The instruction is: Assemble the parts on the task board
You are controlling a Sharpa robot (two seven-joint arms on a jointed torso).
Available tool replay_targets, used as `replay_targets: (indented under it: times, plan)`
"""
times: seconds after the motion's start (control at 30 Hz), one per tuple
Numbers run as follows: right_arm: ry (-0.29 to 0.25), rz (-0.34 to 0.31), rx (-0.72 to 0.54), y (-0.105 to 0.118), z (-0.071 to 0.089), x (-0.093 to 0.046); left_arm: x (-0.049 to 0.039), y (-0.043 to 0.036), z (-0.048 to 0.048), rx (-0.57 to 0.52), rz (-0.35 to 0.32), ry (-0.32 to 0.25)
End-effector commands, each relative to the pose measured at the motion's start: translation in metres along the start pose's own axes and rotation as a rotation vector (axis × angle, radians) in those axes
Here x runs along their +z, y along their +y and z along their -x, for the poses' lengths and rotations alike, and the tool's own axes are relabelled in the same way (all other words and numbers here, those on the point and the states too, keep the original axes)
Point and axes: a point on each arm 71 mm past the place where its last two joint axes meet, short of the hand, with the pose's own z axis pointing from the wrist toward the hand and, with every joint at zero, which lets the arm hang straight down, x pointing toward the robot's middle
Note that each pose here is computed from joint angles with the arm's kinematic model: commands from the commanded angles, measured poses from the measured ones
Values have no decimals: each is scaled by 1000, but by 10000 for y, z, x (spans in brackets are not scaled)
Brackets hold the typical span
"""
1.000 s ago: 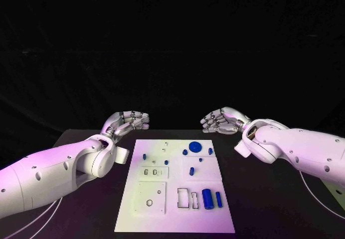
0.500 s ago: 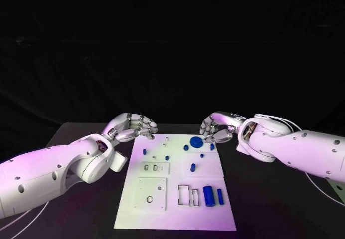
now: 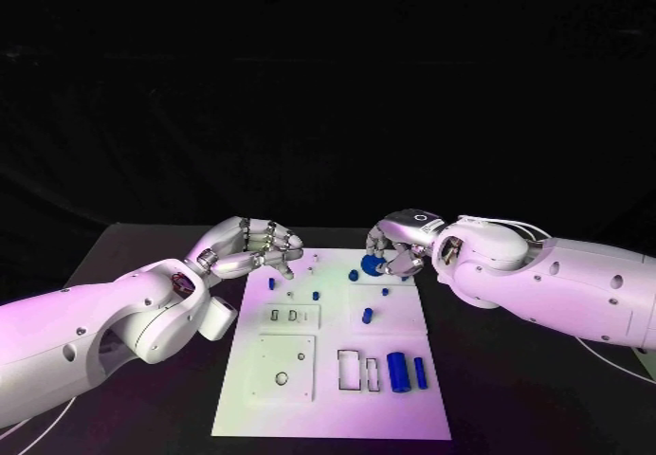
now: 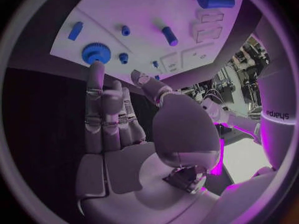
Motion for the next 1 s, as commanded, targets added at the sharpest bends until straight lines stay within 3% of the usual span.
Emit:
replay_targets:
  times: [0.03, 0.33, 1.0]
  plan:
    - [13, -23, -67, 29, 5, 33, -8, -49, 6, -78, 8, -16]
    - [20, -20, -82, 75, 4, 120, -33, -138, 83, -126, 2, -48]
    - [47, -10, -88, 121, -85, 286, -64, -184, 157, -182, -1, -83]
